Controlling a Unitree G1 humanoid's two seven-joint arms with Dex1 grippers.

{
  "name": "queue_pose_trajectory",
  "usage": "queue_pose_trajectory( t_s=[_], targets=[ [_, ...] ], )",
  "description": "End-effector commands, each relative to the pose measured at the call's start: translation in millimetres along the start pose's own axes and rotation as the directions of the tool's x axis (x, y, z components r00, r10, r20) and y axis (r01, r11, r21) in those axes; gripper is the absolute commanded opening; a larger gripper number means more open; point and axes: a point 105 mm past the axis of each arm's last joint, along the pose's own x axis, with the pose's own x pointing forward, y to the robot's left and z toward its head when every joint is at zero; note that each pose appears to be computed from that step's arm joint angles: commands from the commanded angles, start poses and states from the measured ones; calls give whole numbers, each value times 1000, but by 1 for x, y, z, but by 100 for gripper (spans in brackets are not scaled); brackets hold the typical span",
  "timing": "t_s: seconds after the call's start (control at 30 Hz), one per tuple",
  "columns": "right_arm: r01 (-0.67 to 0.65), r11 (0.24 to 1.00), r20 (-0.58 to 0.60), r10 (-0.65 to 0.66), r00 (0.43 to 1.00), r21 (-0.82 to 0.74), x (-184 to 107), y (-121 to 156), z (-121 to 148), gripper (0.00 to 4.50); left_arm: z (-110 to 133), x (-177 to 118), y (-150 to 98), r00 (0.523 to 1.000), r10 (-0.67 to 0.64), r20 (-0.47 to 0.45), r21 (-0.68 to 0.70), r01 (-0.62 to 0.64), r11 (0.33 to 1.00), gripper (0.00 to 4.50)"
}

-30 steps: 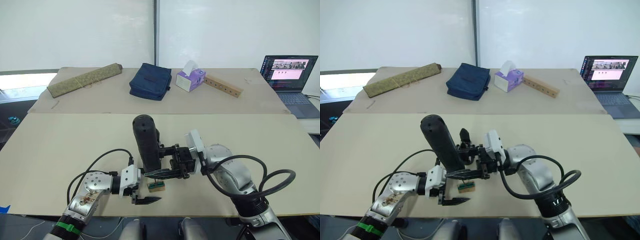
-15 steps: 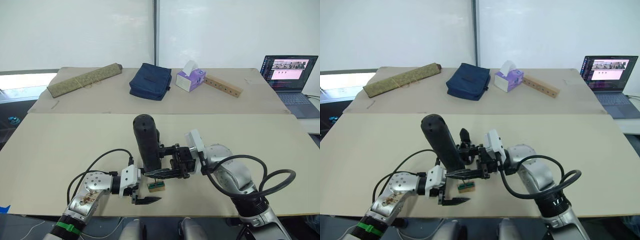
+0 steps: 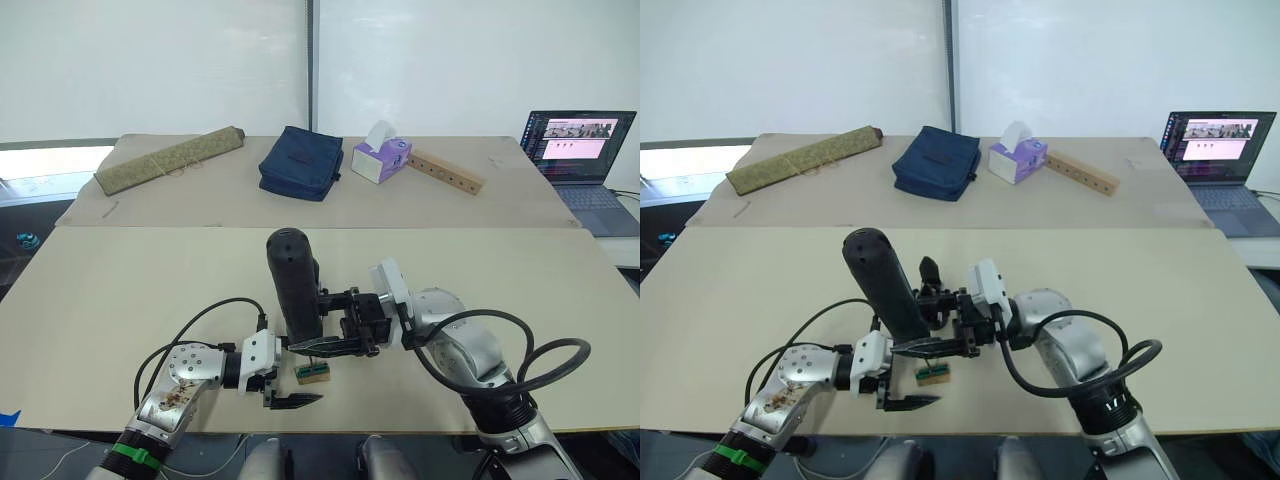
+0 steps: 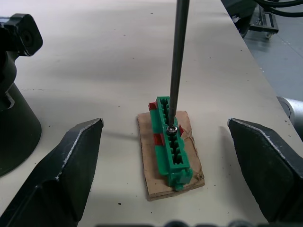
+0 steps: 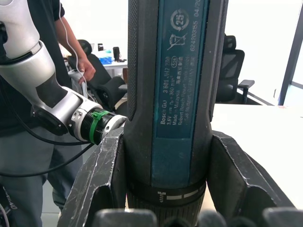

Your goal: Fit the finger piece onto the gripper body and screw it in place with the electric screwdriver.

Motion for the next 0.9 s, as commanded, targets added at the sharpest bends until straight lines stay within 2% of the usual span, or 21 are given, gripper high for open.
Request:
queue_pose_trajectory(
  t_s=[0.03, 0.33, 0.9],
  targets=[
    [-10, 997, 34, 13, 999, -76, 3, 0, 14, 193, -17, 1, -8, 998, -19, -56, -56, 15, 998, 446],
    [-8, 998, 13, 9, 1000, -67, 2, -1, 10, 193, -17, 0, -8, 998, -17, -56, -58, 13, 998, 446],
    [12, 992, 50, -6, 999, -123, 2, -4, 20, 193, -17, 0, -7, 998, -18, -57, -57, 15, 998, 446]
  ],
)
